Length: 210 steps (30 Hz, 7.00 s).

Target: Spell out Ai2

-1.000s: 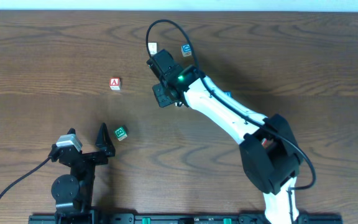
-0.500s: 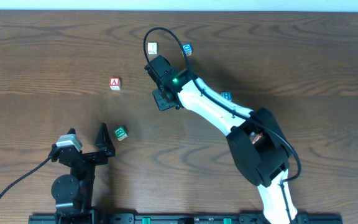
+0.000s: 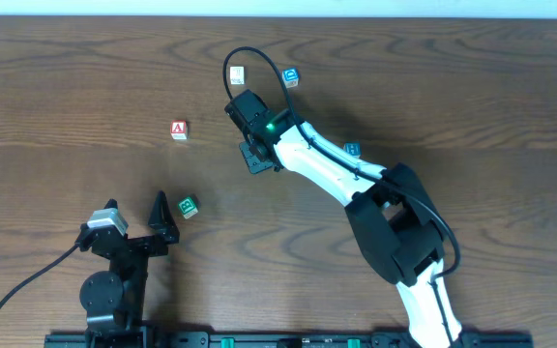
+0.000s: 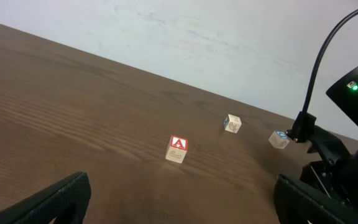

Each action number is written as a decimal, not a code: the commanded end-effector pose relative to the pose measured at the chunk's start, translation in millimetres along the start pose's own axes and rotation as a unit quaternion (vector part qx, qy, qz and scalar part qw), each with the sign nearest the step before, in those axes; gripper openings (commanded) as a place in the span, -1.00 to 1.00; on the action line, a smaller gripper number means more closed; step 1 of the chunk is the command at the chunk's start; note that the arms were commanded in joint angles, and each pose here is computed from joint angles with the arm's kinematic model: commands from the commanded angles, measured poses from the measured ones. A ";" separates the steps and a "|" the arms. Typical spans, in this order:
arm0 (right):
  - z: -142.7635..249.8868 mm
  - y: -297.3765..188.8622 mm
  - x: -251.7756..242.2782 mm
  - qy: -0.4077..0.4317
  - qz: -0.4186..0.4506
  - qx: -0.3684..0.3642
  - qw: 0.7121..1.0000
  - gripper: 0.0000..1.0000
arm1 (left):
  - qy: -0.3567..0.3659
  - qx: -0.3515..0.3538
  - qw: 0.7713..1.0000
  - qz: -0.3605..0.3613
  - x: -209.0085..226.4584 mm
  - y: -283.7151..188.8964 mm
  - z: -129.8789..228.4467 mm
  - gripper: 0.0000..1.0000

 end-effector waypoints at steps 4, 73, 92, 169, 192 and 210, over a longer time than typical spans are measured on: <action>-5.1 3.7 -11.4 0.012 0.015 -0.005 1.000 -0.97 | -0.006 0.022 1.000 -0.010 4.3 2.7 15.5 0.90; 86.3 -253.9 -124.2 -0.001 -0.060 -0.102 0.993 0.98 | -0.079 0.011 0.997 0.005 1.1 2.9 11.2 0.91; 26.5 -264.1 -135.7 0.042 -0.073 -0.258 0.963 0.99 | 0.013 0.151 0.988 -0.017 -8.2 97.2 -90.5 0.91; 36.9 -239.1 -149.7 0.055 -0.046 -0.184 0.980 0.98 | 0.139 0.532 0.834 -0.053 -39.0 266.2 40.7 0.52; 38.2 -238.6 -149.8 0.055 -0.045 -0.180 0.981 0.99 | 0.125 0.541 0.829 -0.061 -29.5 265.2 43.1 0.14; 38.6 -238.5 -149.9 0.042 -0.042 -0.179 0.982 0.99 | 0.111 0.541 0.832 -0.059 -30.2 266.4 44.8 -0.01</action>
Point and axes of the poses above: each gripper's point midway between its finger pads, its own y axis out along the fingers, its own x axis along the line the jaws close on, z = x × y, the point moved 8 cm from there along -y, back along the fingers, and after that the axes turned 8 degrees about y, right-handed, at the moved point
